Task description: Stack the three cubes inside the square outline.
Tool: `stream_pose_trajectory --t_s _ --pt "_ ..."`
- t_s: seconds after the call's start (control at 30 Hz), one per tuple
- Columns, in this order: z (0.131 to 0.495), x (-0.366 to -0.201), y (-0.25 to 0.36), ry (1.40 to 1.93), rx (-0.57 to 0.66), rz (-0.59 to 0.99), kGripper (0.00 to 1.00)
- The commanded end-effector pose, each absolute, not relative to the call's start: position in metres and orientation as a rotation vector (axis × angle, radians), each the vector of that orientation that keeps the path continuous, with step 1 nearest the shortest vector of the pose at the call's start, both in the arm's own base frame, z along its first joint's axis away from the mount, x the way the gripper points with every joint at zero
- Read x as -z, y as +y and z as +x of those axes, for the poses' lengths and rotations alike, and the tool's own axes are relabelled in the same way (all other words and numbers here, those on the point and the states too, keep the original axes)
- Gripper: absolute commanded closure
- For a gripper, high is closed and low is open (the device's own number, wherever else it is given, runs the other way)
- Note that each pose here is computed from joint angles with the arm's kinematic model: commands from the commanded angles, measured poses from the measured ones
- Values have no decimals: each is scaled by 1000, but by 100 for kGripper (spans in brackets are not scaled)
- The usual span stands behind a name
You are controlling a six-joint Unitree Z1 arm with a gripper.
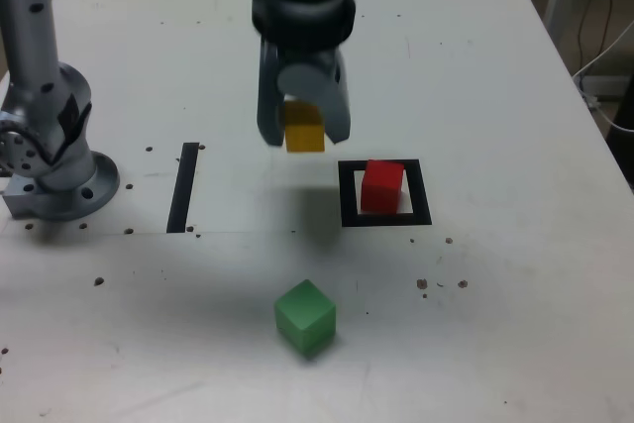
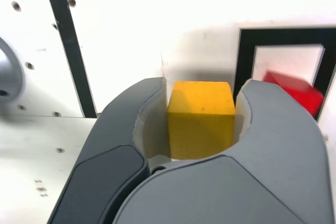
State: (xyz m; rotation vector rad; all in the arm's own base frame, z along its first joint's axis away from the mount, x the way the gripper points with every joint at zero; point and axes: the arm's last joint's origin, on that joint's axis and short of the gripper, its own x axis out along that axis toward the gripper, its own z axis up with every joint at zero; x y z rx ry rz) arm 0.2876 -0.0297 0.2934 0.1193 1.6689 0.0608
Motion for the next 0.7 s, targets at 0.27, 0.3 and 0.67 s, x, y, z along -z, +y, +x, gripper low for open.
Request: stream_pose_trajectory --t_s 0.27,0.3,0.67 --pt "334 -294 -41 1638 149 263 81" --pt "337 -292 -41 1638 153 268 81" --pt "353 -274 -44 1655 157 259 81"
